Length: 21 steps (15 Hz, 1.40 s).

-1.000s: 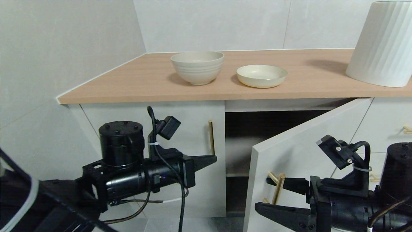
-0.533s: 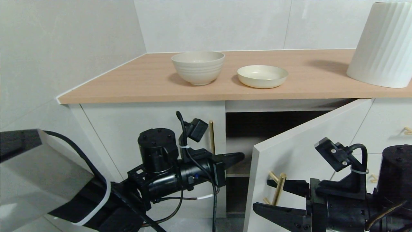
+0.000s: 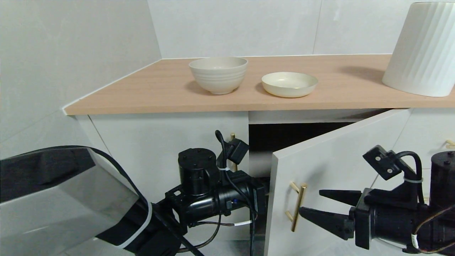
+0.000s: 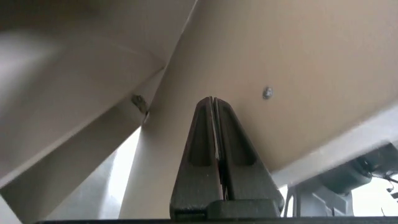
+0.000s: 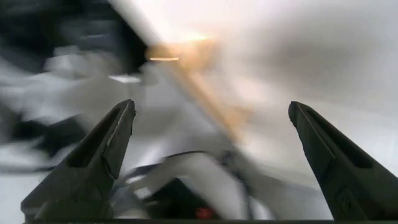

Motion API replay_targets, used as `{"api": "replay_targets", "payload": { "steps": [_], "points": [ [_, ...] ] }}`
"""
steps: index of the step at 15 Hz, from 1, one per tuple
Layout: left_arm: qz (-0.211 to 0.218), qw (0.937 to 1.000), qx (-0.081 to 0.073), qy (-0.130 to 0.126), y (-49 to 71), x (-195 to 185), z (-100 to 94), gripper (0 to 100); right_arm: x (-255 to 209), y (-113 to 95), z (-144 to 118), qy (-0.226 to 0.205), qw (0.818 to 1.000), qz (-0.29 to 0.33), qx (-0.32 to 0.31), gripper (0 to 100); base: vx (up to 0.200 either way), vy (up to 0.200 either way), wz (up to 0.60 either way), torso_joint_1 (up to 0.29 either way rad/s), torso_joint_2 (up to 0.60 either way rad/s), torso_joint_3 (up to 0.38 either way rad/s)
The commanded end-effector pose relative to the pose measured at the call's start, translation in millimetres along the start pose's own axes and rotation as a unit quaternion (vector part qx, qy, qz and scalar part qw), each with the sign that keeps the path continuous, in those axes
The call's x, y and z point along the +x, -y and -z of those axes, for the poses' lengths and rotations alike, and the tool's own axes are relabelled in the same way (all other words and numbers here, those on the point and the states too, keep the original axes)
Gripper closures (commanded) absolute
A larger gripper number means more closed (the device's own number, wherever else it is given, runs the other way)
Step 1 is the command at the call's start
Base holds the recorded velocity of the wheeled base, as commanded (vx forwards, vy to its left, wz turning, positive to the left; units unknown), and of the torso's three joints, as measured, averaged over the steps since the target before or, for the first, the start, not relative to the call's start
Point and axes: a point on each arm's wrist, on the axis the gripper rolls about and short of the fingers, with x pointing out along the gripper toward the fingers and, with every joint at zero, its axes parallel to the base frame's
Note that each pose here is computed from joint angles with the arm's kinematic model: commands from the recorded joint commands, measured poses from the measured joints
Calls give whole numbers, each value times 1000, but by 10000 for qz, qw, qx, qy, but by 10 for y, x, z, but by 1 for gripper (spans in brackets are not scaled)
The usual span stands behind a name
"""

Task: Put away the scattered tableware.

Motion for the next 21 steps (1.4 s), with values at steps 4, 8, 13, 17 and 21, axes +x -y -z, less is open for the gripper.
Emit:
{"api": "replay_targets", "payload": {
  "steps": [4, 8, 13, 17, 21],
  "points": [
    [18, 10000, 12, 36, -9, 31, -3, 100, -672, -231, -305, 180, 9997, 137, -109, 0, 0, 0, 0, 0, 0, 0],
    [135, 9999, 23, 18, 71, 43, 44, 100, -916, -301, -228, -59, 9992, -380, -55, 0, 0, 0, 0, 0, 0, 0],
    [181, 9998, 24, -12, 113, 33, 52, 100, -859, -276, -182, -293, 9990, -348, 7, 0, -40, 0, 0, 1, 0, 1],
    [236, 9996, -13, -133, 148, 82, 127, 100, -787, -245, -148, -453, 9985, -298, 46, 0, -200, 0, 0, 6, 1, -2],
    [184, 9997, -40, -174, 135, 168, 165, 100, -816, -253, -153, -392, 9988, -299, 20, 0, -150, 0, 0, -3, 3, 3]
  ]
}}
